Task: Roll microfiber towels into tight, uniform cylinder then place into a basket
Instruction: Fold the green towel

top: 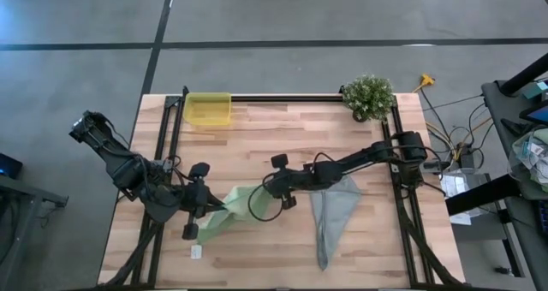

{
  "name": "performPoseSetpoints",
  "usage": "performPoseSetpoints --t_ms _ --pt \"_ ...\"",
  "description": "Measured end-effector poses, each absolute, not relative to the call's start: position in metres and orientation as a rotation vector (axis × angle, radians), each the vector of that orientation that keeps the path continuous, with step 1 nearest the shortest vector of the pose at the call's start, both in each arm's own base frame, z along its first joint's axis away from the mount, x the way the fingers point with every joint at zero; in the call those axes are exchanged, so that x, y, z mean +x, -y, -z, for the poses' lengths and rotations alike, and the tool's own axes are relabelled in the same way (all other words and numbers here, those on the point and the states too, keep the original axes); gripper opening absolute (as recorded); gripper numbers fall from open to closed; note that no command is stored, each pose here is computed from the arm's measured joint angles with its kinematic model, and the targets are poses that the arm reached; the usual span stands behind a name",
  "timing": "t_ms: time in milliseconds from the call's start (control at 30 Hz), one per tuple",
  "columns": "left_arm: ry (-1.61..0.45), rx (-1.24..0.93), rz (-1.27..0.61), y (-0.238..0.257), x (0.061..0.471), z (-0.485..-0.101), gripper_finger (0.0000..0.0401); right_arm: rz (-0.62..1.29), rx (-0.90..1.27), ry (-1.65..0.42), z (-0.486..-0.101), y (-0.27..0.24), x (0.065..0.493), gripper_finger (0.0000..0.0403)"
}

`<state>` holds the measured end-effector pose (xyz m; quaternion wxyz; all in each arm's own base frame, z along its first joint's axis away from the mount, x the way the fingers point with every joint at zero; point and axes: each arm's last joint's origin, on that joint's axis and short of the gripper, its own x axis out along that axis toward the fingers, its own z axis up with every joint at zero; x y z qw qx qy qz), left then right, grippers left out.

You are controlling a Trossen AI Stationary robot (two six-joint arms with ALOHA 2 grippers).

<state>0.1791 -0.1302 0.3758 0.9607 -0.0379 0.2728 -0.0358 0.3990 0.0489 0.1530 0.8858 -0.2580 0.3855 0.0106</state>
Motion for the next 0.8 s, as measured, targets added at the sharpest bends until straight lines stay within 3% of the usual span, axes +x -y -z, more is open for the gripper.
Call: performPoseSetpoints --t_ms 233,367,600,800 --pt "-0.594 -0.035 0.043 0.128 0.177 -0.37 0.0 0.123 -0.553 -0.811 -0.211 -0.068 0.373 0.0009" --pt "-0.604 -0.035 0.036 0.128 0.177 -0.366 0.0 0.203 -0.598 -0.712 -0.257 -0.088 0.346 0.0009" --pt "-0.619 -0.061 0.055 0.133 0.172 -0.365 0.0 0.082 -0.53 -0.479 -0.322 -0.126 0.293 0.0009" --pt "-0.557 -0.089 0.176 0.151 0.16 -0.379 0.0 -0.04 -0.507 -0.367 -0.348 -0.153 0.256 0.0009"
